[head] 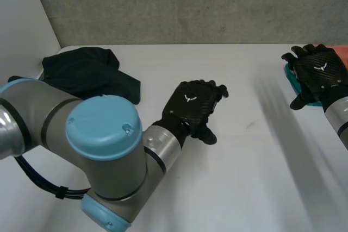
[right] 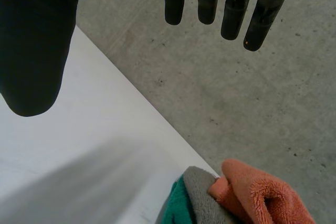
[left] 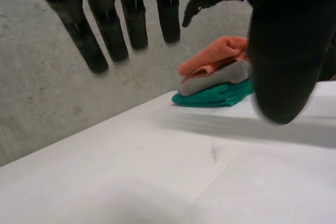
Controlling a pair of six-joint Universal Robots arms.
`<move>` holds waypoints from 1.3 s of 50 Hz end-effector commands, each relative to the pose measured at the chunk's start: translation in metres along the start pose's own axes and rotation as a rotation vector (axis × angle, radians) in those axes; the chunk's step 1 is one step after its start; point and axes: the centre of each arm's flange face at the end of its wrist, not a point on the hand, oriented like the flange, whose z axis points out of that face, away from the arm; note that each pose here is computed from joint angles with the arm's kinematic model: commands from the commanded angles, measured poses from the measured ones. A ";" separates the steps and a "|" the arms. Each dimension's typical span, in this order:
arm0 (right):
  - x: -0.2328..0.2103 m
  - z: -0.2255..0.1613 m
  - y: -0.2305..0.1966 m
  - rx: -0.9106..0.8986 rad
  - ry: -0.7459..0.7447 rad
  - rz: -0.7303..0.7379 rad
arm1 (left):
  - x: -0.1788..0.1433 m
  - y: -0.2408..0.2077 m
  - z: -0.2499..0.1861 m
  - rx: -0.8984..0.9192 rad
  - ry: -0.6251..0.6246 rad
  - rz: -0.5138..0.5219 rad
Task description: Fold the laundry.
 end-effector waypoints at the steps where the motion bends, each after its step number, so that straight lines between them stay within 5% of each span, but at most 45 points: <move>1: -0.003 -0.003 0.004 -0.025 -0.014 0.011 | -0.098 -0.005 0.021 -0.006 -0.292 0.198; 10: -0.006 -0.003 0.004 -0.024 -0.022 0.006 | -0.239 0.028 0.037 -0.160 -0.559 0.443; 14: -0.009 -0.003 0.006 -0.030 -0.030 0.009 | -0.274 0.046 0.046 -0.190 -0.587 0.477; 29: -0.012 -0.002 0.013 -0.051 -0.037 0.013 | -0.349 0.078 0.068 -0.164 -0.629 0.536; 41: -0.015 -0.001 0.020 -0.069 -0.046 0.018 | -0.361 0.089 0.080 -0.113 -0.612 0.541; 48: -0.014 0.000 0.019 -0.064 -0.044 0.016 | -0.326 0.041 0.078 0.006 -0.675 0.509; 52: -0.012 0.001 0.018 -0.062 -0.040 0.015 | -0.271 0.006 0.073 0.095 -0.598 0.404; 60: -0.008 0.002 0.017 -0.057 -0.028 0.013 | -0.105 -0.002 0.043 0.062 -0.255 0.145; 65: -0.007 0.003 0.016 -0.054 -0.027 0.013 | -0.030 0.008 0.024 0.014 -0.085 0.037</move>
